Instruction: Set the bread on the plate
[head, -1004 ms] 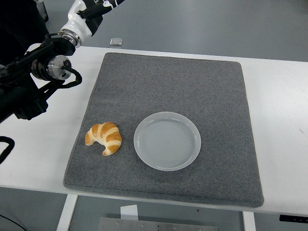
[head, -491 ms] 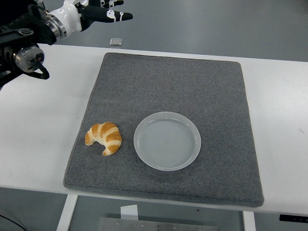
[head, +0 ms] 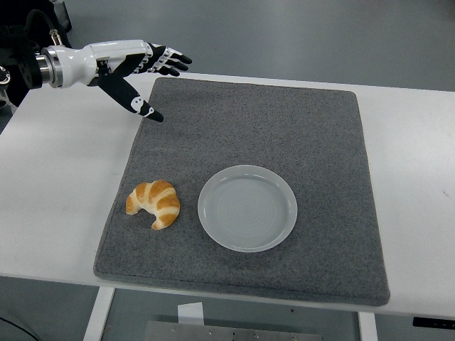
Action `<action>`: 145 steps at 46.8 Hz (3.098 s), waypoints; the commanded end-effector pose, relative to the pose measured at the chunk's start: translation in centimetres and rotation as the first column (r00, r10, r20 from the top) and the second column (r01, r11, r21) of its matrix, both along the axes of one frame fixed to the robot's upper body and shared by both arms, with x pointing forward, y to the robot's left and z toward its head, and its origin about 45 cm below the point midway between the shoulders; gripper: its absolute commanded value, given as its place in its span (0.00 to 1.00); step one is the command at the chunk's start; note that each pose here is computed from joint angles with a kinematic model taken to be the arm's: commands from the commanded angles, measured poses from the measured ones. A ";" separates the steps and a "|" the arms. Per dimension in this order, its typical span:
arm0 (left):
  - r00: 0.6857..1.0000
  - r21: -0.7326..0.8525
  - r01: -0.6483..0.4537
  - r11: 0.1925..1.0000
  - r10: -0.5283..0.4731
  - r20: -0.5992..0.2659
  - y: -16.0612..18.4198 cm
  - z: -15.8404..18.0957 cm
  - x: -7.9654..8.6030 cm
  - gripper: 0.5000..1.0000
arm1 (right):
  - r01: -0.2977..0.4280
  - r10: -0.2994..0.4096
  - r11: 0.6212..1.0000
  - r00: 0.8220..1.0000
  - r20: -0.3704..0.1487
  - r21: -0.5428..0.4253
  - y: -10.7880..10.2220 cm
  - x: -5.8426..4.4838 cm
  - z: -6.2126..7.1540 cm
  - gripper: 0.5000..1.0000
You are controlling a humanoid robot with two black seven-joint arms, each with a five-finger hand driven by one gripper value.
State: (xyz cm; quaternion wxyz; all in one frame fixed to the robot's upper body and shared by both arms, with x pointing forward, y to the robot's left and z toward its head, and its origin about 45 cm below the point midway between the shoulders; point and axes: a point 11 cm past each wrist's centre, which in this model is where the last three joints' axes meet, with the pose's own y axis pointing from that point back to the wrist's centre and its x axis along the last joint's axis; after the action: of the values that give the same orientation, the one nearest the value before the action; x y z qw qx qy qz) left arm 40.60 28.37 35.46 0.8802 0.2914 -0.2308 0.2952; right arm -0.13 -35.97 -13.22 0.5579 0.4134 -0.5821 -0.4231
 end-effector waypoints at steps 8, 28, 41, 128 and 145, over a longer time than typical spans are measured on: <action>0.981 0.201 0.194 0.960 -0.191 -0.036 -0.6 -1.3 -2.4 1.00 | 0.000 0.000 1.000 1.000 0.000 0.000 0.0 0.0 0.0 0.90; 0.921 0.422 0.382 0.822 -0.376 -0.102 -1.4 -3.4 -4.4 1.00 | 0.000 0.000 1.000 1.000 -0.001 0.000 0.0 -0.1 0.0 0.90; 0.908 0.416 0.413 0.811 -0.403 -0.114 -2.7 -5.3 -4.8 1.00 | 0.000 0.000 1.000 1.000 0.000 0.000 0.0 0.0 0.0 0.90; 0.877 0.484 0.464 0.742 -0.462 -0.133 -3.8 -11.8 -5.0 0.76 | 0.000 0.000 1.000 1.000 0.000 0.000 0.0 0.0 0.0 0.90; 0.865 0.514 0.470 0.718 -0.490 -0.106 -3.8 -11.8 -4.7 0.49 | 0.000 0.000 1.000 1.000 0.000 0.000 0.0 0.0 0.0 0.90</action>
State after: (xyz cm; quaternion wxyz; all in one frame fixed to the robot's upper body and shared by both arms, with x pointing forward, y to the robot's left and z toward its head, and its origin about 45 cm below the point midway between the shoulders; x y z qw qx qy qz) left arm 35.85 24.59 23.65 0.8095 0.4449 -0.3830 -0.0101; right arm -0.14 -35.97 -13.22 0.5579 0.4134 -0.5820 -0.4232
